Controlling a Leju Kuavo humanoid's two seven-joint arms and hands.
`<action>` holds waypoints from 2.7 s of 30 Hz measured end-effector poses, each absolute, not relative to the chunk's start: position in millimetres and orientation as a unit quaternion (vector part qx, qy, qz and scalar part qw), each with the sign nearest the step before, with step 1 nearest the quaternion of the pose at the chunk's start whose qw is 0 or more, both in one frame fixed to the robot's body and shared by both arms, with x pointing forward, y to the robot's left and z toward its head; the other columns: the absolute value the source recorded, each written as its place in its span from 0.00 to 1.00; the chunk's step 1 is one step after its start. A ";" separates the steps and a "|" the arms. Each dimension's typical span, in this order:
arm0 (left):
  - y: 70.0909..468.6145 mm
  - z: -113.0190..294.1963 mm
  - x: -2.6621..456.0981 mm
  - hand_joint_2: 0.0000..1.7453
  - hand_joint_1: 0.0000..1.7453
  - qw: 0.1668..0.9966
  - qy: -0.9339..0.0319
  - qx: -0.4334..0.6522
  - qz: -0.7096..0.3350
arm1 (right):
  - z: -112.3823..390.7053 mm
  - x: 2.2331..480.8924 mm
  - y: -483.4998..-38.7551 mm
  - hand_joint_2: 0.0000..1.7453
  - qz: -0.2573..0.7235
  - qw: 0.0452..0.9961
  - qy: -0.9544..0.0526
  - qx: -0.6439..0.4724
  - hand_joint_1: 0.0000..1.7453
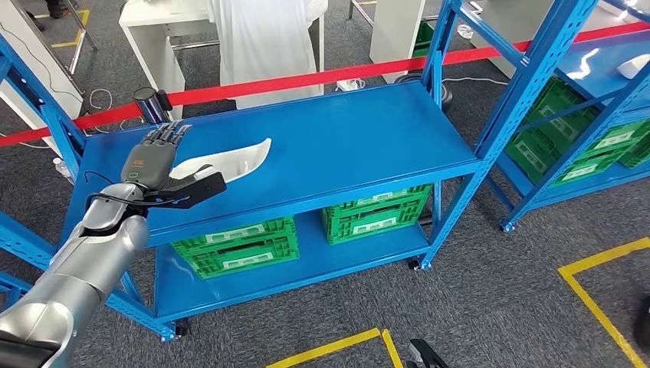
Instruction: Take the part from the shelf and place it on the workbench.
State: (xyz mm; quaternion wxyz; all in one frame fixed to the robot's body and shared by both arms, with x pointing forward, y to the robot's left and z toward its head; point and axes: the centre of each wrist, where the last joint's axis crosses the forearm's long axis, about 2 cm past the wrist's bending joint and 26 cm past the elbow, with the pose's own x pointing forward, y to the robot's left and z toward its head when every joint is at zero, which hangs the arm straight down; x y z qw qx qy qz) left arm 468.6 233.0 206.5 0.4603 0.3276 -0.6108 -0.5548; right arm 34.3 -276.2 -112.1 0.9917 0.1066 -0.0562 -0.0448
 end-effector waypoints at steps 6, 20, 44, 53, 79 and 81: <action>233.7 205.5 468.3 0.00 0.00 0.462 -0.609 0.327 -0.555 | -112.1 34.4 -276.5 0.00 -0.044 0.992 -0.057 0.106 0.00; 239.8 198.8 466.4 0.00 0.00 0.480 -0.600 0.310 -0.560 | -111.8 37.3 -277.1 0.00 -0.044 0.992 -0.059 0.106 0.00; 266.6 165.0 452.1 0.00 0.00 0.524 -0.589 0.176 -0.590 | -112.0 36.2 -278.3 0.00 -0.055 0.992 -0.051 0.104 0.00; 268.9 159.7 448.0 0.00 0.00 0.518 -0.600 0.175 -0.584 | -112.0 36.3 -278.9 0.00 -0.063 0.991 -0.057 0.104 0.00; 275.7 119.3 394.2 1.00 0.00 0.476 -0.648 0.125 -0.581 | -112.2 34.5 -280.2 0.00 -0.091 0.989 -0.060 0.103 0.00; 273.8 120.2 391.1 1.00 0.00 0.469 -0.652 0.124 -0.583 | -112.2 34.5 -280.4 0.00 -0.094 0.988 -0.061 0.103 0.00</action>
